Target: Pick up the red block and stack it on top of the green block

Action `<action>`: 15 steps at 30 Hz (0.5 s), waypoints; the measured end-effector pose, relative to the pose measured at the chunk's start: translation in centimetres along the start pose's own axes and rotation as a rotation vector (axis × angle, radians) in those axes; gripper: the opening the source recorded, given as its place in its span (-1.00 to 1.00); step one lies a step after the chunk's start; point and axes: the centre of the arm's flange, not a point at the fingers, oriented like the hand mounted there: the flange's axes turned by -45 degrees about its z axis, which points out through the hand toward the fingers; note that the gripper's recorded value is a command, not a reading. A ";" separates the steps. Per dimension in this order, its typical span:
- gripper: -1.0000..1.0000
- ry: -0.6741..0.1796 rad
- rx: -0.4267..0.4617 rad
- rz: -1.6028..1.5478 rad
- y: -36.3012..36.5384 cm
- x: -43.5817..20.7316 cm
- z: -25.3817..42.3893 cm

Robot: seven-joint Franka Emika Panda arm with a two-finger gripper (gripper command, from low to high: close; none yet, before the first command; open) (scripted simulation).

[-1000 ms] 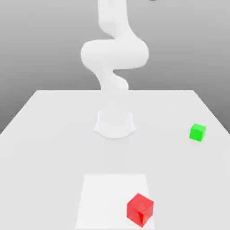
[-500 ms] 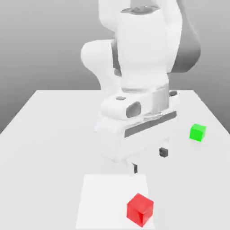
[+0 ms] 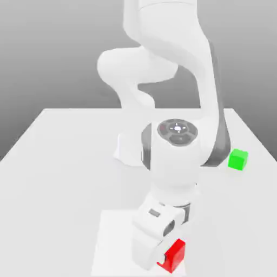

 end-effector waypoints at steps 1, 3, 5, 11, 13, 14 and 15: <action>-1.00 0.000 -0.001 -0.001 0.0 0.0 -0.4; -1.00 0.000 -0.002 -0.002 0.1 0.1 -2.3; -1.00 0.000 -0.001 -0.002 0.1 0.1 -4.7; -1.00 0.038 0.046 -0.282 -7.9 4.0 -7.3; -1.00 0.052 0.061 -0.414 -11.7 5.3 -7.8; -1.00 0.059 0.068 -0.485 -13.8 5.9 -8.1; -1.00 0.064 0.074 -0.559 -16.0 6.5 -8.3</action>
